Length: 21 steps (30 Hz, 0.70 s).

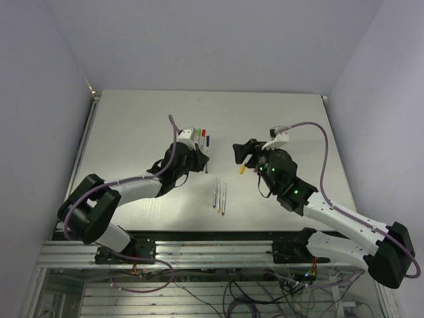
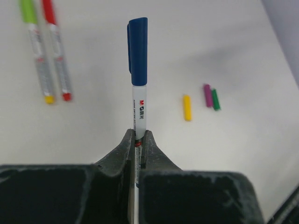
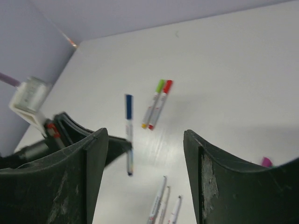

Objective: Insert the pens into the pen caps

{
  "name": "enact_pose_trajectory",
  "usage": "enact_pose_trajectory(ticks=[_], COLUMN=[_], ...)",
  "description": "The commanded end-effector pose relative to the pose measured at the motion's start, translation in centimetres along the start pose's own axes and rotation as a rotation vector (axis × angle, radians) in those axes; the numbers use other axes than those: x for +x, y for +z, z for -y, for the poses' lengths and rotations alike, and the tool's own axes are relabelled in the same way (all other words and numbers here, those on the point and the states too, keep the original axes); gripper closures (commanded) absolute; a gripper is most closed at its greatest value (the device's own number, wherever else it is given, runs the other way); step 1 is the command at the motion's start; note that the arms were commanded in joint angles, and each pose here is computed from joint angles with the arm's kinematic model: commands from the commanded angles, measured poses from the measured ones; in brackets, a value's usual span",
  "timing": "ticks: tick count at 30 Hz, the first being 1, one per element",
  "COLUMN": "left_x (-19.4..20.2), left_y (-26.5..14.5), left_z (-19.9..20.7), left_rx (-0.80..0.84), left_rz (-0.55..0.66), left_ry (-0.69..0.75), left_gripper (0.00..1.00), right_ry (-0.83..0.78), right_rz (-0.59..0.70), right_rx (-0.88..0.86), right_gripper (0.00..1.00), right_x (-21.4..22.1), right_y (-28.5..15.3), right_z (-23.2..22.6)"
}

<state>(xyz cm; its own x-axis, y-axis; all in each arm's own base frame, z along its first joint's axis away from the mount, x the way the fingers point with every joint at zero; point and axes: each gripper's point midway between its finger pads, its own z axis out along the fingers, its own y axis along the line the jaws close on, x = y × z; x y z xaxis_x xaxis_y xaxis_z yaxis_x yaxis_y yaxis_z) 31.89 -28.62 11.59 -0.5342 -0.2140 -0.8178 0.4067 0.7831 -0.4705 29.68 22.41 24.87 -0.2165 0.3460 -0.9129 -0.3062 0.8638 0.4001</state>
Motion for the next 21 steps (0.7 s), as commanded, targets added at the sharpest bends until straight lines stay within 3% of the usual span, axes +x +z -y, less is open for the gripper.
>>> enact_pose_trajectory(ticks=[1,10,21], left_x=[-4.0,-5.0,-5.1], left_y=[1.0,2.9,6.3], left_z=[-3.2,-11.9,-14.2], left_rx=[-0.162,-0.35,-0.313], left_rz=[0.053,-0.073,-0.137], left_ry=[0.03,-0.04,0.015], left_gripper=[0.93,0.93,0.93], right_ry=[-0.007,0.012,0.012], right_rz=[-0.066,-0.138,-0.158], right_rx=[0.181,0.25,0.258], right_gripper=[0.35,0.35,0.34], right_x=[1.7,4.2,5.0], right_y=[-1.2,-1.6,-1.2], right_z=[3.7,5.3,5.3])
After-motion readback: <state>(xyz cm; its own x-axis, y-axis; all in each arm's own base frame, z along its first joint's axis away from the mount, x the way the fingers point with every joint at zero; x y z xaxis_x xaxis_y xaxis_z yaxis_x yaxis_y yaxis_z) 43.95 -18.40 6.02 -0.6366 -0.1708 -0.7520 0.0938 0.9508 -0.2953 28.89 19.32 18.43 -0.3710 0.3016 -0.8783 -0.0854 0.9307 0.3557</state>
